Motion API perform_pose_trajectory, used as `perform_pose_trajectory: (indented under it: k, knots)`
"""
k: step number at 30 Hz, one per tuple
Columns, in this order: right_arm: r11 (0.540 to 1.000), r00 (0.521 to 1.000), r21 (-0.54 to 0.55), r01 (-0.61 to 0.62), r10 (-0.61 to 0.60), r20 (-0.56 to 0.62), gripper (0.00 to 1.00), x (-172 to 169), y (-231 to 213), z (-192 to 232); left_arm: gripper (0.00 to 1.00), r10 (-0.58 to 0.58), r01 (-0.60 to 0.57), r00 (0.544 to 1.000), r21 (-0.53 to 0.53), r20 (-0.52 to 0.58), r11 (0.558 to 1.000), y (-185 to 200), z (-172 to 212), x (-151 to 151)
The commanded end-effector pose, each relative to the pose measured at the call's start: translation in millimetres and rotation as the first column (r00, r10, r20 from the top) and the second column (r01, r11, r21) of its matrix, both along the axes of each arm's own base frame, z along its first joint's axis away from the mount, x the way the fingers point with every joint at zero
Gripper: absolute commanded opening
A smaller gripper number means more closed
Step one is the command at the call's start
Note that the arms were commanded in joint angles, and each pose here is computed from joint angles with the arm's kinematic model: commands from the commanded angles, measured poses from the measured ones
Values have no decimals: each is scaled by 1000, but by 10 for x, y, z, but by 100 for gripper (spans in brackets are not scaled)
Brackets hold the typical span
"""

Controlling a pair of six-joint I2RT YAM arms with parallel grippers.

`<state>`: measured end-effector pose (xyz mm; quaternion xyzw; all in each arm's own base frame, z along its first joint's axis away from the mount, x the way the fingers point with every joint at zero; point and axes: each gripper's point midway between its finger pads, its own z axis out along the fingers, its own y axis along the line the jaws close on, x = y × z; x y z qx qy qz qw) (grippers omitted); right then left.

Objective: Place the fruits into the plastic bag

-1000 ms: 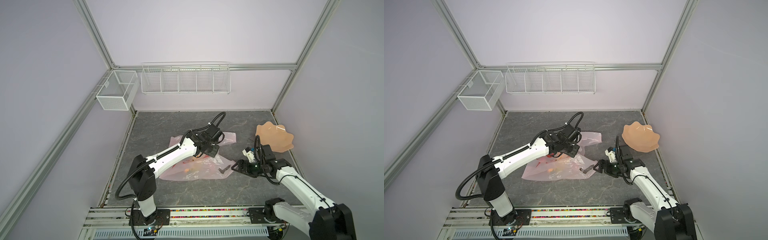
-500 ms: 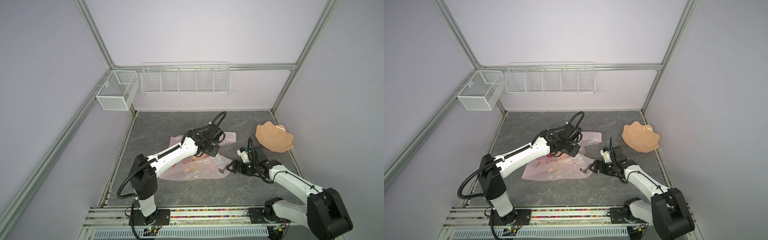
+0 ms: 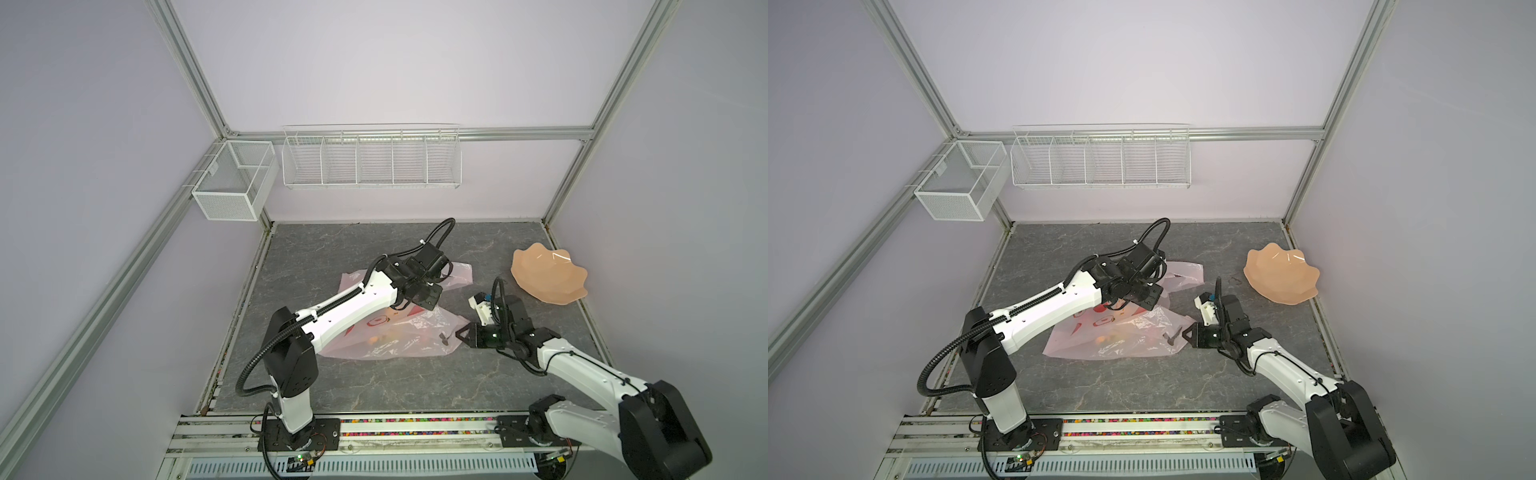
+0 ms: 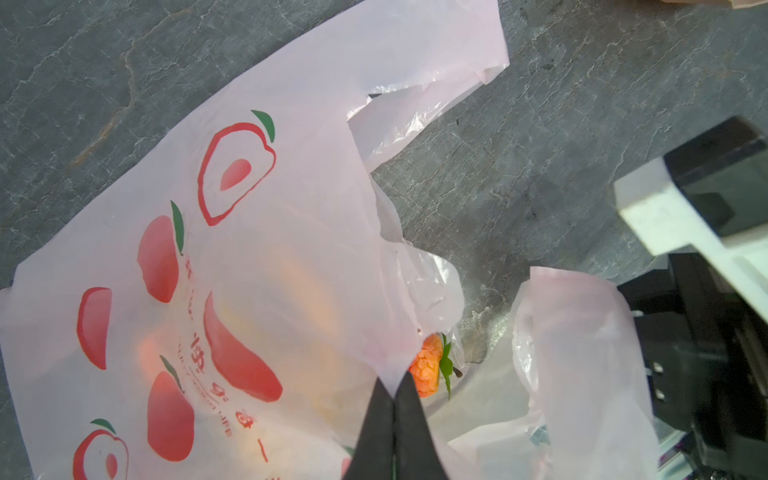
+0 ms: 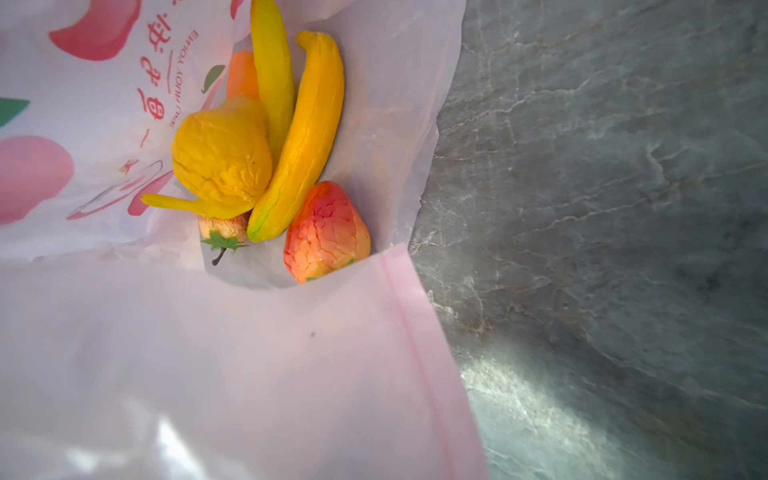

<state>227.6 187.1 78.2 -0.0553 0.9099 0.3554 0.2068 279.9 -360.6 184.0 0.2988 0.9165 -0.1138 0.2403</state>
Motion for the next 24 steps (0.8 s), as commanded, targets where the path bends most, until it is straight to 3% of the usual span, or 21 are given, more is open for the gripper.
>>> perform_pose_trajectory:
  k: [1,3,5,8,11,19,24]
  knots:
    - [1000,1000,6,-12,12,7,13,-60,3,-29,0,-13,13,1000,4,-6,1000,-56,16,24]
    - [1000,1000,6,-8,8,8,6,-58,1,-23,0,-13,13,1000,5,-5,1000,-64,18,32]
    - [1000,1000,12,-6,5,12,6,-52,10,-7,2,-7,7,1000,-3,-5,1000,-69,50,47]
    - [1000,1000,12,-9,9,11,6,-56,20,0,32,23,-23,1000,-65,-6,998,-76,203,126]
    - [1000,1000,4,-10,10,8,6,-71,11,-3,48,63,-60,998,-112,27,992,-50,425,280]
    - [1000,1000,-10,-18,18,12,6,-105,-10,37,69,-38,48,996,-134,79,990,-305,754,546]
    - [999,999,-12,-32,32,13,6,-123,-2,81,71,-126,132,989,-78,78,988,-536,617,725]
